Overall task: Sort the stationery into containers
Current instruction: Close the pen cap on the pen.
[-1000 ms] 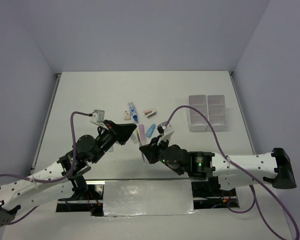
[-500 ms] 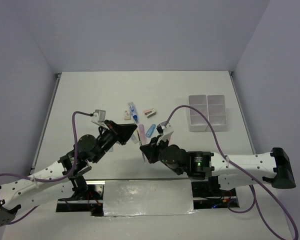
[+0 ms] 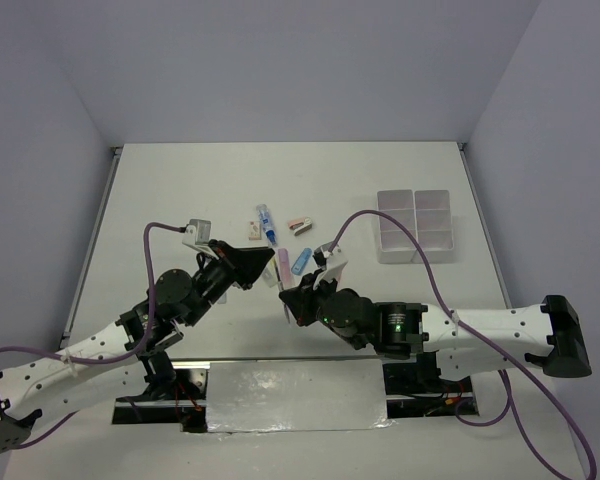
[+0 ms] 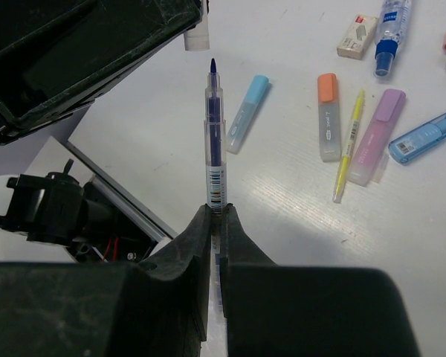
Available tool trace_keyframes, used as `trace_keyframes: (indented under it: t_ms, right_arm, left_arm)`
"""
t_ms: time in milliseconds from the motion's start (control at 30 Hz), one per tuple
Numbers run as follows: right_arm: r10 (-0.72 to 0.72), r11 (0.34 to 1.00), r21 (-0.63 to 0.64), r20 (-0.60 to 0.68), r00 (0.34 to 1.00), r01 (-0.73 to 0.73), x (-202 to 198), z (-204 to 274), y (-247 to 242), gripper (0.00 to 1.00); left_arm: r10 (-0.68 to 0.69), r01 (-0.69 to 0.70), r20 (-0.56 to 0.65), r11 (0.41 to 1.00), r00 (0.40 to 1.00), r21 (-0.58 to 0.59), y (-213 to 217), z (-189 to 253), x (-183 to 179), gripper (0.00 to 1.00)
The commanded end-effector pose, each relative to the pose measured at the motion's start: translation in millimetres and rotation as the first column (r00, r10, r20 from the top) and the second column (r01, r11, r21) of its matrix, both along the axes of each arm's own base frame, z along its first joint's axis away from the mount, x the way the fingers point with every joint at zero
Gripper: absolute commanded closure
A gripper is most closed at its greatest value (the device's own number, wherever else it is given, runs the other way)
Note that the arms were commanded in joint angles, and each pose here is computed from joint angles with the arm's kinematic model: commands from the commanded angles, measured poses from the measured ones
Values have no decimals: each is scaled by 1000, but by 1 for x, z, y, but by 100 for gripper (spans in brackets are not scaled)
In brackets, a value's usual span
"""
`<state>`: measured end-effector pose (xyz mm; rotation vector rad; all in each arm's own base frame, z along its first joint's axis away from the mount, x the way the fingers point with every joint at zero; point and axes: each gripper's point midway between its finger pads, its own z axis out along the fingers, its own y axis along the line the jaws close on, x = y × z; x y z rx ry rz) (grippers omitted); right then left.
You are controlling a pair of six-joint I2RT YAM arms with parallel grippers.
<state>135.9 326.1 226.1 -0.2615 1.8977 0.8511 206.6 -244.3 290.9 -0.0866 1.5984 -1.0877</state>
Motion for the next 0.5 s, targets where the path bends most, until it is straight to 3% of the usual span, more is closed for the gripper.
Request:
trace_keyframes:
  t_ms: [0, 467]
  right_arm:
    - [-15, 998, 67, 16, 1000, 14, 4, 28, 6, 100]
    - [-22, 997, 74, 19, 1000, 21, 6, 32, 6, 100]
  left_arm:
    - [16, -15, 33, 999, 999, -46, 2, 13, 2, 100]
    - [-9, 10, 27, 999, 1000, -43, -4, 7, 0, 100]
